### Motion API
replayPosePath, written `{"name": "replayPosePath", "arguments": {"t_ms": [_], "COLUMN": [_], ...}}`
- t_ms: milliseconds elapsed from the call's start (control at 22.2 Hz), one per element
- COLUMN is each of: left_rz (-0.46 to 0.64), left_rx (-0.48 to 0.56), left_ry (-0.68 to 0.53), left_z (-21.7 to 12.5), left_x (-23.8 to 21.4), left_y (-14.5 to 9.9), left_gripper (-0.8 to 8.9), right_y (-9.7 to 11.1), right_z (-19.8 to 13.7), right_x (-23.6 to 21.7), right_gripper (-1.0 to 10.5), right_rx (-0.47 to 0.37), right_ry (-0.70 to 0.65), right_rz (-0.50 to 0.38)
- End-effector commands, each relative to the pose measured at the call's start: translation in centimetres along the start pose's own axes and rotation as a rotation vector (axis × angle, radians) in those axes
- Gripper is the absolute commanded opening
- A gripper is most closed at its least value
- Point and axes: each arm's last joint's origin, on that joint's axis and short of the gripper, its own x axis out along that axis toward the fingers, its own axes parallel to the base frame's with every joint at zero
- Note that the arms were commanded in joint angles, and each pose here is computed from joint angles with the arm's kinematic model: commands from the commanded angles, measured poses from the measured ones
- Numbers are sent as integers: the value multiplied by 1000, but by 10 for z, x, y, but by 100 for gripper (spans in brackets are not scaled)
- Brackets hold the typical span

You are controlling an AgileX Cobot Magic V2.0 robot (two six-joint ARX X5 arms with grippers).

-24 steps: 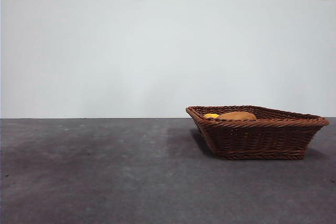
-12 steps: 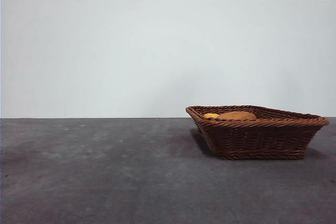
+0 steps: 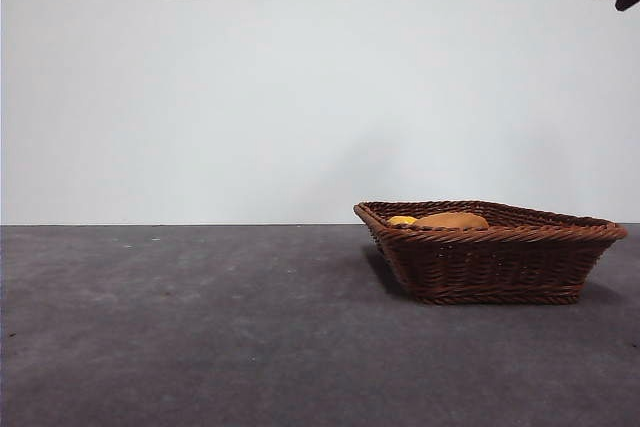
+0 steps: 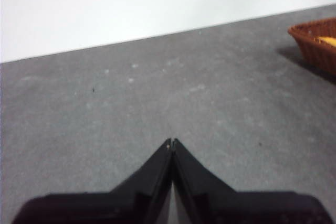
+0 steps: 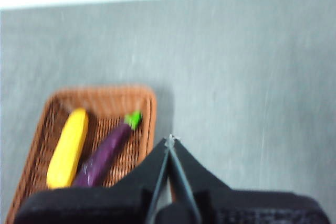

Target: Help me put the vegetables on the table into the basket

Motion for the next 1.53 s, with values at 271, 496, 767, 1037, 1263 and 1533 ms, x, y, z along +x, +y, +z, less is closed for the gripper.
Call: {"name": "replayPosePath", "arguments": {"t_ms": [271,496,767,1037,1263,1533], "left_rz": [52,150,146,145,145,144], "left_rx": [-87,-121,-121,-122,-123,-123], "left_ry": [109,63,30,40,44,48], "left_z": [-21,-18,-15,-16,-16,-16], "left_x": [-4,-7,-9,-8,-8,-8], "left_y": [4,7,7,7,7,7], "left_gripper": [-3,-3,-3,-3,-3,-3], "right_y": [-1,-1,-1,-1,-1,3], "right_z": [3,3,3,3,3,5], "right_x": [2,2,2,2,2,-22], "right_gripper": [0,0,0,0,0,0], "right_rx": [-13,-13,-13,-13,-13,-22], "right_ry": [-35,-34,-34,-34,-34,-79], "right_rz": [-2,-16,-16,-16,-16,-82]}}
